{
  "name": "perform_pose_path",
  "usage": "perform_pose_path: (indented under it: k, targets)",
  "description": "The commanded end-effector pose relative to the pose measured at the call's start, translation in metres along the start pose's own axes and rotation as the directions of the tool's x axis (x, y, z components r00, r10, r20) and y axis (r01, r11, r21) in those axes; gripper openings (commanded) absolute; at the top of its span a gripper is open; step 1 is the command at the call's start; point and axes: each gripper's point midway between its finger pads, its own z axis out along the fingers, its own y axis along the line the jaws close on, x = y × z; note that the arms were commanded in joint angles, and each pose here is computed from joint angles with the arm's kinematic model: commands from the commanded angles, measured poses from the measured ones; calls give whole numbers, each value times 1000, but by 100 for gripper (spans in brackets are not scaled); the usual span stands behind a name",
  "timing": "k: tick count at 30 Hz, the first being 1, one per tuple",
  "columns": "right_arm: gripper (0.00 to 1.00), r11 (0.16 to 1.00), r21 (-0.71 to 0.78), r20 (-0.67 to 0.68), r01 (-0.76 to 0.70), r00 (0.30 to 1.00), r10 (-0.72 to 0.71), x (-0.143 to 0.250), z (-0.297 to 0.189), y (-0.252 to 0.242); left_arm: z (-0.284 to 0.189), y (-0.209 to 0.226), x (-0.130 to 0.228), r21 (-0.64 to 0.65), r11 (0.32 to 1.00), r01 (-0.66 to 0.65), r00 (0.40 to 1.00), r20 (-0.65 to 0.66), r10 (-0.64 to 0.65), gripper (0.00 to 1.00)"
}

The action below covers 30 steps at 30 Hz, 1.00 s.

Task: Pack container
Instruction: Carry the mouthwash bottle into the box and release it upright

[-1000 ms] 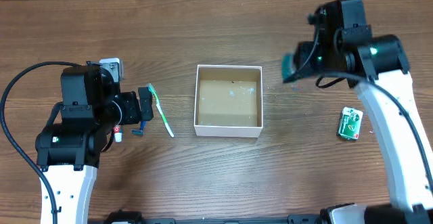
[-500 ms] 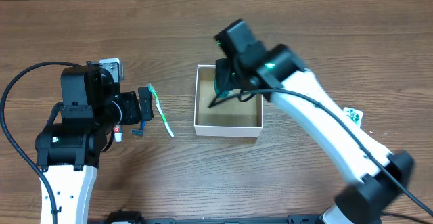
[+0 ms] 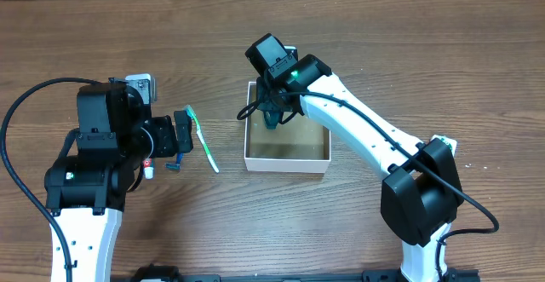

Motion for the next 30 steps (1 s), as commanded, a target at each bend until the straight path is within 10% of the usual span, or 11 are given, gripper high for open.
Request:
perform_pose_path:
  k: [1,7,30]
  targets:
    - [62,1000,7,4,-6,1000,5,-4,1,0,-7,-5,-9,18,1000,1,1000,26,-1,100]
    - [90,1000,5,4,17,1000,-17,-4,1,2,-7,-5,-8,19,1000,1,1000,25,-1,100]
    - [89,981,-127,0,149,989,-151,4,-22,29,-7,-5,-9,18,1000,1,1000,26,-1,100]
